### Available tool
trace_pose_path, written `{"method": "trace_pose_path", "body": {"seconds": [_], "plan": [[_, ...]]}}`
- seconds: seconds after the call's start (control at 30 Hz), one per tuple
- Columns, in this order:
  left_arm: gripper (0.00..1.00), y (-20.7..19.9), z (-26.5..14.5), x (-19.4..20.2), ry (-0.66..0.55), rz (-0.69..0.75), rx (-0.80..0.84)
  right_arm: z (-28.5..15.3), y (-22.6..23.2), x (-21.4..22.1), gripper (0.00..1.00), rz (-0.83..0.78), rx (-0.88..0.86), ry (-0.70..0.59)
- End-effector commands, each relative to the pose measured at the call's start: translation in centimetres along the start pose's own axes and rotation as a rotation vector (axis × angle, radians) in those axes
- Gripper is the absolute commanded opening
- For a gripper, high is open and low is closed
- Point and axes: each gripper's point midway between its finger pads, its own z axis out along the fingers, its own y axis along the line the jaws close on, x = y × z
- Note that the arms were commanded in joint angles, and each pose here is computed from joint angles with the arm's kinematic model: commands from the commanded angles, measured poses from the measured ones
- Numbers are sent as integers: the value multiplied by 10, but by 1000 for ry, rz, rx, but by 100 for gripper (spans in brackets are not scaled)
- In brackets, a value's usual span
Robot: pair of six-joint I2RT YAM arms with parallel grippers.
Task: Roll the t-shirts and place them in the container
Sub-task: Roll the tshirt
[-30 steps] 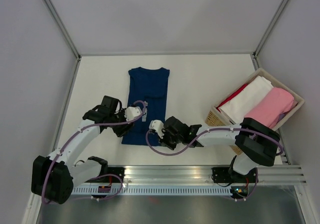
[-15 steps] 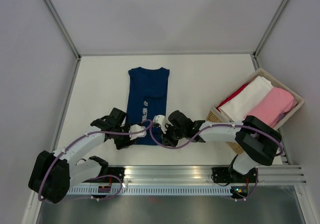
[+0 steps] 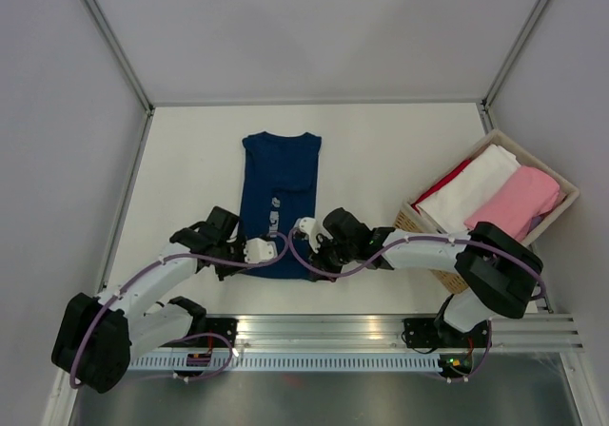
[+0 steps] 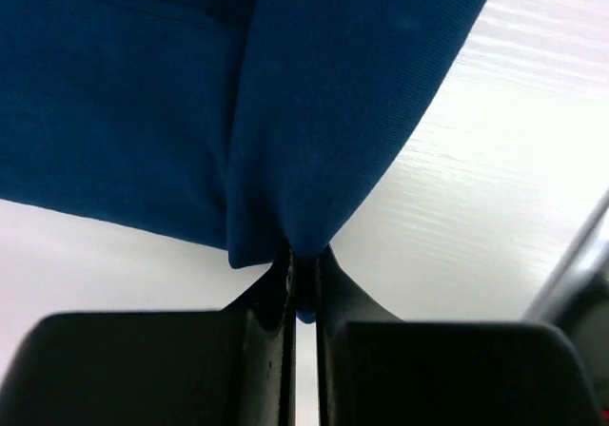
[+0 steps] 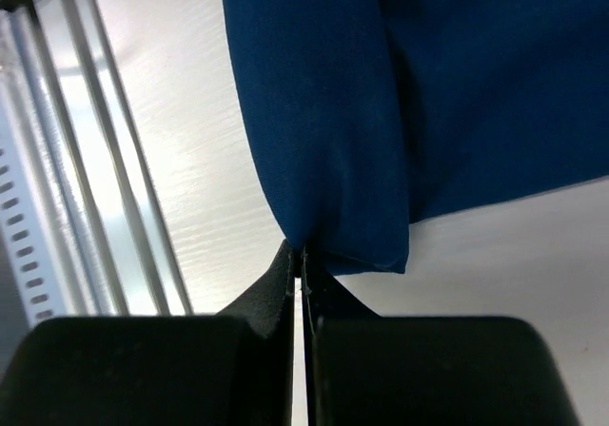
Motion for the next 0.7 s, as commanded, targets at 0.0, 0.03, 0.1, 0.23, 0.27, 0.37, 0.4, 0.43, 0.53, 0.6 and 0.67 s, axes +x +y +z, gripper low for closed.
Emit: {"method": "trace_pose_path", "body": {"seconds": [0.0, 0.03, 0.1, 0.23, 0.27, 0.37, 0.4, 0.43, 0.53, 0.6, 0.67], "plan": [[2, -28, -25, -3, 16, -20, 144, -16, 26, -3, 0, 58, -98, 7], [2, -35, -29, -3, 16, -17, 179, -18, 37, -1, 0, 69, -153, 12], [2, -46, -39, -8, 6, -1, 248, -22, 49, 2, 0, 98, -214, 23], [2, -50, -46, -14, -12, 19, 316, -23, 59, 1, 0, 108, -295, 54], [2, -49, -45, -15, -19, 30, 330, -21, 54, -4, 0, 111, -293, 52], [4, -43, -42, -15, -23, 16, 357, -20, 41, -18, 0, 121, -298, 24], [6, -41, -42, -16, -31, 7, 365, -17, 39, -18, 0, 135, -313, 26], [8, -35, -42, -17, -40, 2, 358, -17, 32, -25, 0, 133, -310, 3], [28, -24, -38, -15, -45, -32, 358, -15, 6, -36, 0, 175, -281, -42], [36, -13, -36, -16, -58, -53, 333, -10, -1, -36, 0, 206, -285, -44], [45, -3, -37, -20, -64, -70, 297, -6, -7, -35, 0, 222, -280, -38]]}}
